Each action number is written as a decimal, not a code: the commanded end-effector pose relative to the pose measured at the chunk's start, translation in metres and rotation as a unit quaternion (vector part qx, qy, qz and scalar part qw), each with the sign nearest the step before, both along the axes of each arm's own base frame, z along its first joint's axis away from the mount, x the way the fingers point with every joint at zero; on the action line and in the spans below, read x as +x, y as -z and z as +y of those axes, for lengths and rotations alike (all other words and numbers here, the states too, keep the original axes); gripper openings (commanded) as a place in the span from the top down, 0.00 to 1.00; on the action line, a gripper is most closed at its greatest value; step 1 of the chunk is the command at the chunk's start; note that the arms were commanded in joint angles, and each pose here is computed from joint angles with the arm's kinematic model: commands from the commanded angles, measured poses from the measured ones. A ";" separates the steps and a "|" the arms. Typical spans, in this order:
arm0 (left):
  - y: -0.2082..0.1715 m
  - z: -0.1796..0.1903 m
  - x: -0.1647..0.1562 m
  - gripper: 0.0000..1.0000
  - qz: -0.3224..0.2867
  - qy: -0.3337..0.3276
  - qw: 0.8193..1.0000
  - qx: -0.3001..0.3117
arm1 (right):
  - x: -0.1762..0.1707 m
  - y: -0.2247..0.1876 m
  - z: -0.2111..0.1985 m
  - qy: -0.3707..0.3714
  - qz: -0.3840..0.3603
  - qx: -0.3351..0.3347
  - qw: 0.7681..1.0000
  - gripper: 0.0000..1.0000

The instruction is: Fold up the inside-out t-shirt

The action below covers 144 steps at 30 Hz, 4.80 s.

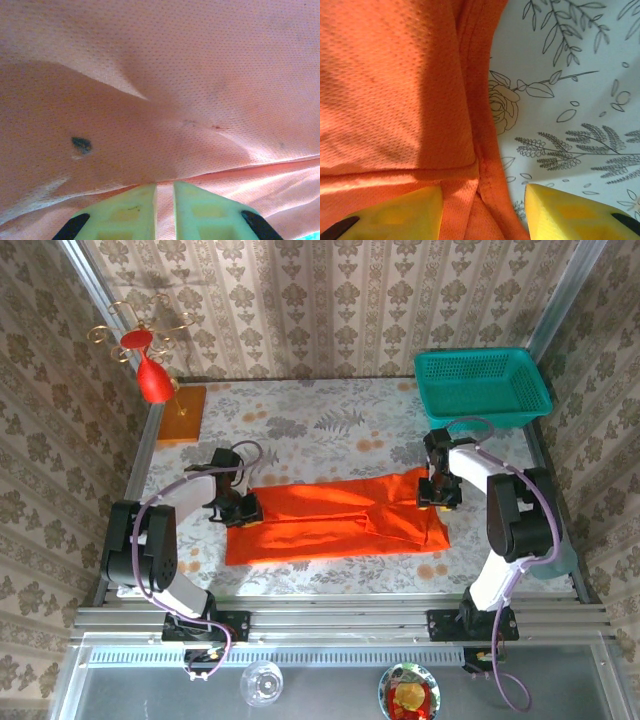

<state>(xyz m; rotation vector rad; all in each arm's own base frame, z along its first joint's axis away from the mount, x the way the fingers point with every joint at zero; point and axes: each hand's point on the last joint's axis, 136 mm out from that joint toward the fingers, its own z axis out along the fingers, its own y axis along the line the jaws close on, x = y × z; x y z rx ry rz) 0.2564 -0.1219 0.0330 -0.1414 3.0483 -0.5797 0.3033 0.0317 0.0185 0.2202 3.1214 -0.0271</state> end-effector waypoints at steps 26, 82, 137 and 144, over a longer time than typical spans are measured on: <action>-0.040 0.024 0.008 0.83 -0.052 -0.011 0.998 0.037 | -0.017 -0.035 -0.081 0.069 0.036 -0.132 0.988 1.00; 0.043 -0.071 -0.012 1.00 0.026 0.032 0.996 -0.073 | 0.000 -0.077 0.330 -0.107 -0.011 0.233 0.966 1.00; 0.013 -0.104 -0.080 0.97 0.008 0.085 0.995 -0.054 | 0.092 -0.037 0.384 -0.113 -0.037 0.381 0.917 0.89; -0.010 -0.104 -0.069 0.91 -0.024 0.074 0.994 -0.072 | 0.094 -0.028 0.412 -0.123 -0.006 0.441 0.889 0.87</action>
